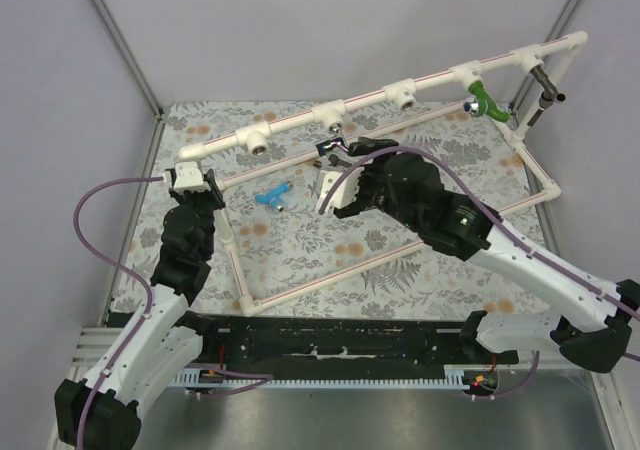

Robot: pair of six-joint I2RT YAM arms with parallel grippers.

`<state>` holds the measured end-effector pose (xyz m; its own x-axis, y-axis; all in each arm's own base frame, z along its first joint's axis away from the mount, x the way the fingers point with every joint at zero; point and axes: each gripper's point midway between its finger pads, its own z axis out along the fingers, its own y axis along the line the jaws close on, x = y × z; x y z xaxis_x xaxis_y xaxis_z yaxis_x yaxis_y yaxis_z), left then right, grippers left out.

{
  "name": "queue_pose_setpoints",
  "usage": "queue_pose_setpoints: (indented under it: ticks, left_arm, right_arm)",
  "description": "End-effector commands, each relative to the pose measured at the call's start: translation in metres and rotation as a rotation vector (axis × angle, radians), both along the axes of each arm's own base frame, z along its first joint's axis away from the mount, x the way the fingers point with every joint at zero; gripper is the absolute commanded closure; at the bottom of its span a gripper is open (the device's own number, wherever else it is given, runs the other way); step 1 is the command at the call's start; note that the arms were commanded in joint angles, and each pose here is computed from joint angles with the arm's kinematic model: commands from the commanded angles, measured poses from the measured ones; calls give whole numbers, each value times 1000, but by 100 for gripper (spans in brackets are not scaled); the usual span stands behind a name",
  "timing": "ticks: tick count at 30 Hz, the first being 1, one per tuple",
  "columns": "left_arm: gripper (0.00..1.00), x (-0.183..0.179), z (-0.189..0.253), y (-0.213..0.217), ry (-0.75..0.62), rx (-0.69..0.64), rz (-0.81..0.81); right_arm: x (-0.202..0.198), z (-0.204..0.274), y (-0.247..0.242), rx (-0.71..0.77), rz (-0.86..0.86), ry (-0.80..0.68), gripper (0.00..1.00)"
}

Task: Install the water faucets

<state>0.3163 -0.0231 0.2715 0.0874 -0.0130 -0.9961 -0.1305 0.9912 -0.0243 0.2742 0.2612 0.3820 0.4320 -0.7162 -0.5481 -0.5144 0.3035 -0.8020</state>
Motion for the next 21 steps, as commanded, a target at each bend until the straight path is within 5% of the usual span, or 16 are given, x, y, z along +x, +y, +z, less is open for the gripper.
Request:
queue_pose_setpoints:
  ticks: [1, 6, 13, 16, 21]
  left_arm:
    - [98, 2, 15, -7, -47, -64, -23]
    - [98, 2, 14, -7, -45, -63, -20]
    - [98, 2, 15, -7, -48, -67, -22]
    - [98, 2, 14, -7, -46, -68, -22]
    - [98, 2, 13, -7, -44, -66, -19]
  right_arm:
    - [24, 9, 6, -236, -23, -284, 9]
    - [40, 21, 18, -233, -80, -405, 10]
    - [44, 17, 35, -116, -69, -354, 17]
    - [45, 15, 41, 12, -96, -255, 28]
    - [49, 12, 44, 242, -200, -40, 61]
